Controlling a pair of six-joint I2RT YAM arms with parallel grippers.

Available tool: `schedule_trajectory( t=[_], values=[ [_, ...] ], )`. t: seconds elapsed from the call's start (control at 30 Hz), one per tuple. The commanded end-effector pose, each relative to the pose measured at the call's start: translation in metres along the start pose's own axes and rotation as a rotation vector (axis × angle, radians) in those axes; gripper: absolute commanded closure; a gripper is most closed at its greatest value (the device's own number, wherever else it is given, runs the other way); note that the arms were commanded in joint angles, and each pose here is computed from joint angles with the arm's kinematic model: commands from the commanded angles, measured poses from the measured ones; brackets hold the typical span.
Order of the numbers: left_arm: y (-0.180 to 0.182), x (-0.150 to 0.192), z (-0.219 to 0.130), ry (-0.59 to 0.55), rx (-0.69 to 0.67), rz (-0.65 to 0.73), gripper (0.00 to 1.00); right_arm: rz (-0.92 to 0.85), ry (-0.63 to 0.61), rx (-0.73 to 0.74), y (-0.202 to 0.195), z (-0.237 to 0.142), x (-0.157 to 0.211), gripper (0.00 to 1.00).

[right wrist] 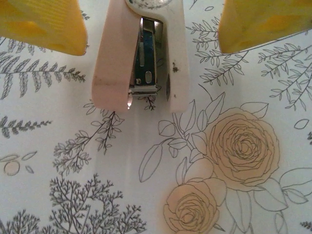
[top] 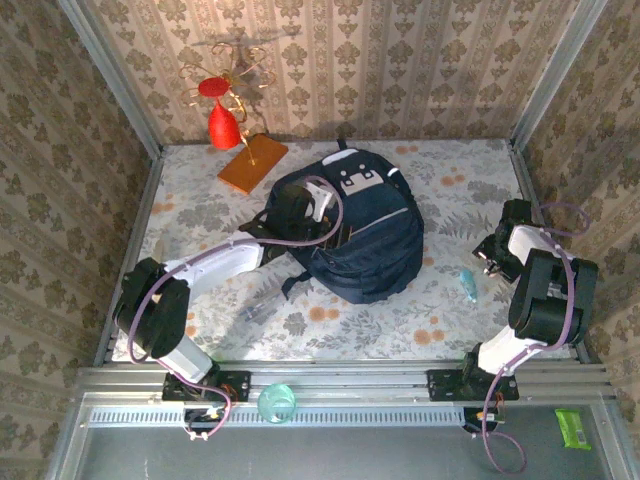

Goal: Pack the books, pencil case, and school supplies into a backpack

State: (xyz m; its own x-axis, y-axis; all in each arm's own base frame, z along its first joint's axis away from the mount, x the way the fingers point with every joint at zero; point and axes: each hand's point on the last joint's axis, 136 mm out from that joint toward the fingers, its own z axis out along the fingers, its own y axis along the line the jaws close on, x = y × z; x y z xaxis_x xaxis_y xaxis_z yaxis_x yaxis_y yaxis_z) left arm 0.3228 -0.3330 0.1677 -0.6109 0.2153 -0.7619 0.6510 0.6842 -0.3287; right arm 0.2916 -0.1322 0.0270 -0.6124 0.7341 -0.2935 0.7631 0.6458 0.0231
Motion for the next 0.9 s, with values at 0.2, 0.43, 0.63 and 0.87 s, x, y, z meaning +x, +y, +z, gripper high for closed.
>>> schedule_trajectory(
  t=[0.2,0.43,0.63,0.87],
  values=[
    [-0.005,-0.016,-0.019,-0.057,0.025,-0.016,0.29,-0.010,0.030,-0.003,0.008,0.012,-0.002,0.57],
    [-0.013,-0.025,-0.024,-0.079,0.040,0.031,0.29,0.003,-0.056,-0.171,0.031,-0.028,-0.008,0.66],
    [-0.034,-0.024,-0.011,-0.013,0.010,0.273,0.28,-0.100,-0.109,-0.441,0.090,-0.091,0.006,0.66],
    [-0.071,-0.002,0.014,0.129,-0.028,0.602,0.25,-0.233,-0.075,-0.629,0.134,-0.139,0.035,0.66]
  ],
)
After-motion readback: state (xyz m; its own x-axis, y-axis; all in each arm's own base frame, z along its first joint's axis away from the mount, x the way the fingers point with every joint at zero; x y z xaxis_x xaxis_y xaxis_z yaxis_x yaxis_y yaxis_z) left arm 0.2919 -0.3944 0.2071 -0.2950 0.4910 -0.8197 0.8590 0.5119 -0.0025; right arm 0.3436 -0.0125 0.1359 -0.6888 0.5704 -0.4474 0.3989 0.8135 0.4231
